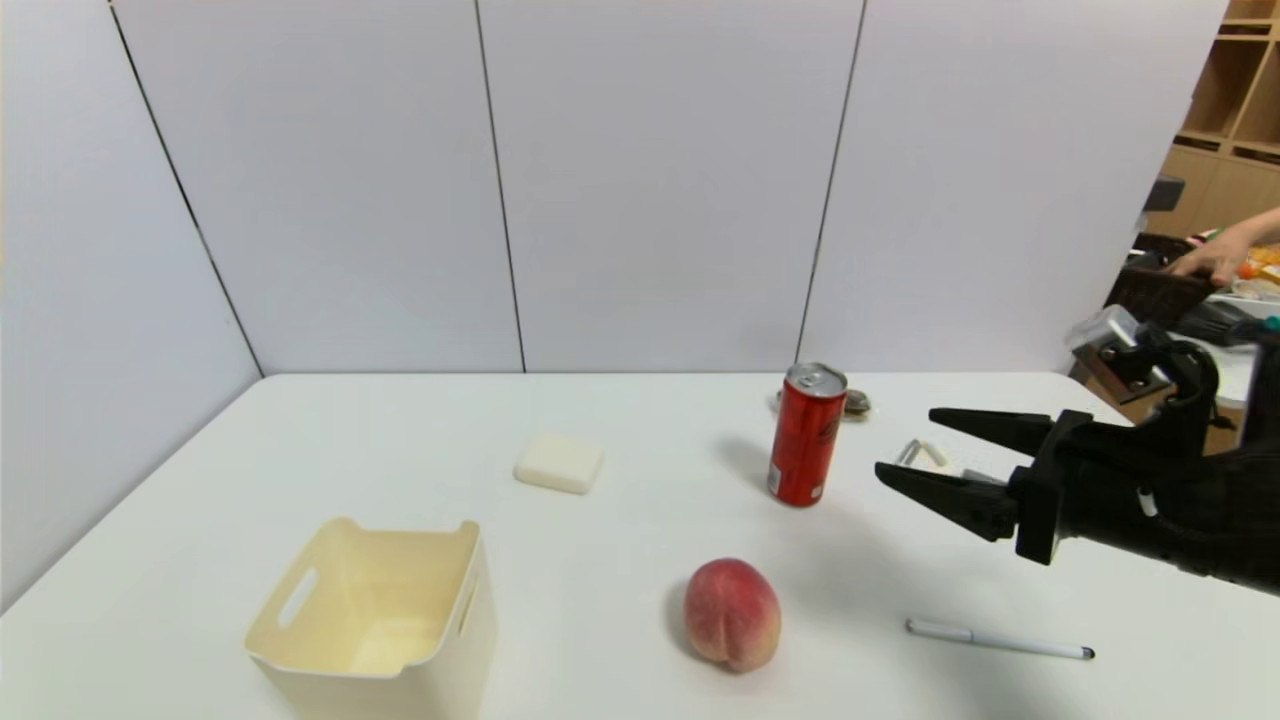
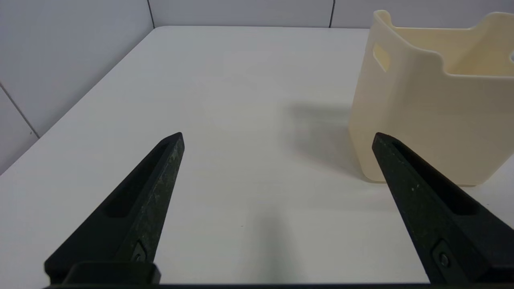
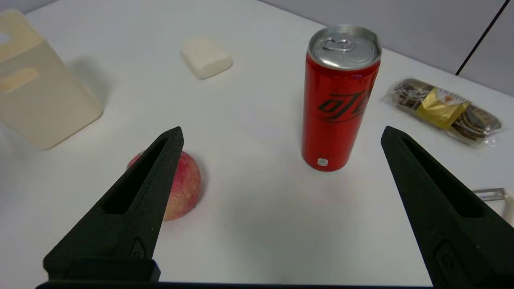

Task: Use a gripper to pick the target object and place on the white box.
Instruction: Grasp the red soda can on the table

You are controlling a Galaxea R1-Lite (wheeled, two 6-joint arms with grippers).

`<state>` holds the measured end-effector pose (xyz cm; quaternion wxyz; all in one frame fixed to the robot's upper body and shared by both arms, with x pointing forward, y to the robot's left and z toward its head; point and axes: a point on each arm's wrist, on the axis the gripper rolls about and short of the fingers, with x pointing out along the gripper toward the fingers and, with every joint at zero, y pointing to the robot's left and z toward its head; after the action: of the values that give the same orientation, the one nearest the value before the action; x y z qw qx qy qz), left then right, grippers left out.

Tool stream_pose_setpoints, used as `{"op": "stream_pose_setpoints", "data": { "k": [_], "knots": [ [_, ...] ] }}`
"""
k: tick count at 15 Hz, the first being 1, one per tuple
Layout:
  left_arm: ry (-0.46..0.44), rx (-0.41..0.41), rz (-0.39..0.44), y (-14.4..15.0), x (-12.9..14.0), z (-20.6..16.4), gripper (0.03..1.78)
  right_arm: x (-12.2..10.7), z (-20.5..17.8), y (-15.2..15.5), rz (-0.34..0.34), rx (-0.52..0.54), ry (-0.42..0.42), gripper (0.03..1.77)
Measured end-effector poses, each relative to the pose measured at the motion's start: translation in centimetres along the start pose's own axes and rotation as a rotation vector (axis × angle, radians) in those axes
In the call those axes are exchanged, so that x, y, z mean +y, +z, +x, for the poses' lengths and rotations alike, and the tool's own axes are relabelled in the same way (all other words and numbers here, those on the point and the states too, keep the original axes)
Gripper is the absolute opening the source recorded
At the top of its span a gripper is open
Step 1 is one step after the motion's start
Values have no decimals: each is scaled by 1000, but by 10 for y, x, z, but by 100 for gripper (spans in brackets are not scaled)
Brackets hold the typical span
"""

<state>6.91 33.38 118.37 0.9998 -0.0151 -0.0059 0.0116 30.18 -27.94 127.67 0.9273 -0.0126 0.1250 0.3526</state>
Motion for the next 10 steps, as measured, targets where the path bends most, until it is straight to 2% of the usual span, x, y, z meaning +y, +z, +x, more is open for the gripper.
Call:
{"op": "stream_pose_setpoints", "data": {
  "k": [4,10],
  "knots": [
    [0,0,0,0,0,0,169,-14,25,-6,-11,-14,-8,170],
    [0,0,0,0,0,0,169,-33,61,-24,6,16,-9,170]
  ]
}}
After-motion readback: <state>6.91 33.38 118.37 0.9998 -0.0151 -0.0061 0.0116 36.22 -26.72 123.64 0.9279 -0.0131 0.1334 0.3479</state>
